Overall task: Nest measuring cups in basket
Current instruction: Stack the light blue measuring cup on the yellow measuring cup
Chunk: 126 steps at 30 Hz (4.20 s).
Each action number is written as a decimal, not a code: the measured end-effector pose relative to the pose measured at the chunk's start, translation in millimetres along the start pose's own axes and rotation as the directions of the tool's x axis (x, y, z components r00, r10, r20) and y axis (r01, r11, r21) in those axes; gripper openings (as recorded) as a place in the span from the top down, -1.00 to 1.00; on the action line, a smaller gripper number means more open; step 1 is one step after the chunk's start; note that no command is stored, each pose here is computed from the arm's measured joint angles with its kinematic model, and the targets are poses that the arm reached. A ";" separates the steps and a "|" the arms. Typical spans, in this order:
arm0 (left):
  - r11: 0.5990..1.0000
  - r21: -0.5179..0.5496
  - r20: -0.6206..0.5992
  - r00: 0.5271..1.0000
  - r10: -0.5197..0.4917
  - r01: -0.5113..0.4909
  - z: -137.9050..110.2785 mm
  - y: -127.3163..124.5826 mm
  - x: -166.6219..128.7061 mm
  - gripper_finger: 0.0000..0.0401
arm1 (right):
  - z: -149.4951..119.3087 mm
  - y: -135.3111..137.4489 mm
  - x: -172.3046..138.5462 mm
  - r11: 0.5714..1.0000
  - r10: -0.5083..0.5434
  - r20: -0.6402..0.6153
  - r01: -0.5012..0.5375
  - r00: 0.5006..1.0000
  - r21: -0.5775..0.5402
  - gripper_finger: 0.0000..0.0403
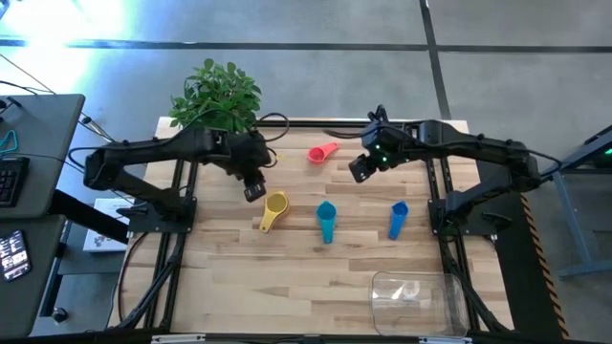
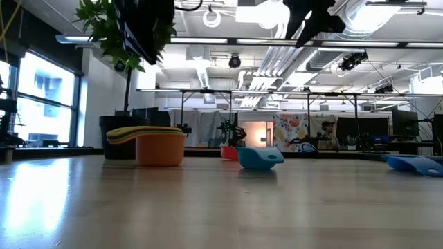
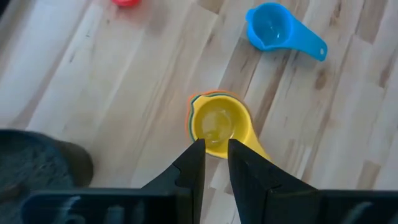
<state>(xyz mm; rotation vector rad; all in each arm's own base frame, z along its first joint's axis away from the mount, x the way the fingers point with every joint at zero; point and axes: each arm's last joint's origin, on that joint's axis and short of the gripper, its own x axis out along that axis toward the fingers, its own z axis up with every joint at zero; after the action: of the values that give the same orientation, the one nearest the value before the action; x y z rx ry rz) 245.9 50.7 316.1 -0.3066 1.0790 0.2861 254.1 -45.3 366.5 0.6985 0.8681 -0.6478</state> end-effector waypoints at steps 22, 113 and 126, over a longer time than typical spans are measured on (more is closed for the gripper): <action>0.996 -0.023 -0.044 0.995 0.088 -0.089 -38.7 9.7 -47.3 0.71 | -23.1 39.1 38.1 1.000 0.008 -0.095 -0.006 0.995 0.018 0.26; 0.993 0.011 0.063 0.991 0.116 -0.117 -89.3 14.7 -102.2 0.71 | -44.6 153.5 195.1 0.939 0.183 -0.045 -0.161 0.982 0.303 1.00; 0.992 0.072 0.115 0.988 0.099 -0.108 -99.7 16.9 -113.5 0.71 | -27.2 160.7 193.2 0.811 0.211 0.187 -0.278 0.959 0.515 1.00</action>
<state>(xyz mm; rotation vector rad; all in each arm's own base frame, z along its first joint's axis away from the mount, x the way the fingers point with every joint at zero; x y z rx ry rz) 108.0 19.5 372.0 -0.1629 0.9945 0.3490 456.4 30.5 235.4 1.2462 0.4612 -0.6966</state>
